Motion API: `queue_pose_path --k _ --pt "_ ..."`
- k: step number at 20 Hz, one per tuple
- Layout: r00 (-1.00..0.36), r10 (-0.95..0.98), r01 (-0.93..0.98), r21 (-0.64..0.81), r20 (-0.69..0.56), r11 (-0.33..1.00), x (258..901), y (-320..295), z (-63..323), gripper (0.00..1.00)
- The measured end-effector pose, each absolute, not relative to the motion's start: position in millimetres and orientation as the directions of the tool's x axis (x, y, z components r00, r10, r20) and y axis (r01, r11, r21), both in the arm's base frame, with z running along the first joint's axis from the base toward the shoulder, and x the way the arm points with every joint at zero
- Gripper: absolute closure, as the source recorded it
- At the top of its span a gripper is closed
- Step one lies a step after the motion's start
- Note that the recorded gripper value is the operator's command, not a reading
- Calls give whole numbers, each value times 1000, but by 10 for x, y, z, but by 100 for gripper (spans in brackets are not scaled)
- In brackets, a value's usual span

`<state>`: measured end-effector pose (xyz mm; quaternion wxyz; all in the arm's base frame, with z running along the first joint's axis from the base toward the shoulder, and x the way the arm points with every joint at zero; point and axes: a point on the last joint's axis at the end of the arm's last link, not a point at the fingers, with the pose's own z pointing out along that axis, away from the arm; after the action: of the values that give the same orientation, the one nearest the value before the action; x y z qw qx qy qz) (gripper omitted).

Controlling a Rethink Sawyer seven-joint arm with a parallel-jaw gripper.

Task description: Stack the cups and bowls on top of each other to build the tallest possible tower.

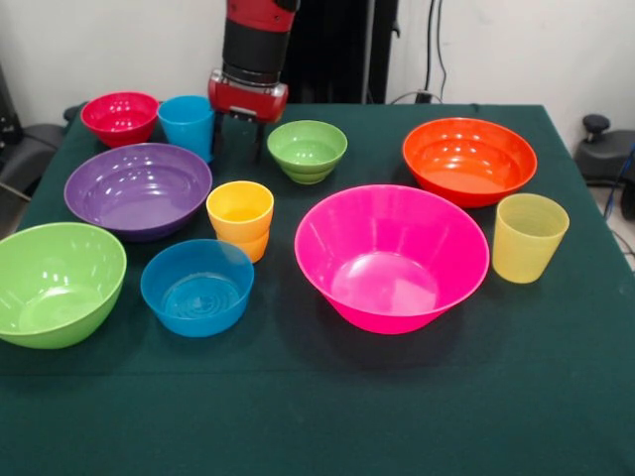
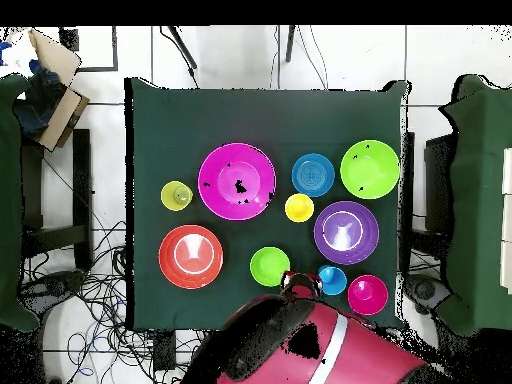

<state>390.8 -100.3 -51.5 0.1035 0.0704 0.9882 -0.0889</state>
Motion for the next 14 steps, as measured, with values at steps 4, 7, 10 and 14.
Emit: queue_pose_path --k 4,7,10,14 --pt "-975 119 151 -166 -188 974 3769 -1007 -548 0" --pt "-978 119 150 -176 -174 973 3695 -1020 -533 0" --pt "-979 115 146 -184 -168 972 3661 -1019 -501 0" --pt "-979 111 142 -184 -170 973 3659 -987 -461 0"
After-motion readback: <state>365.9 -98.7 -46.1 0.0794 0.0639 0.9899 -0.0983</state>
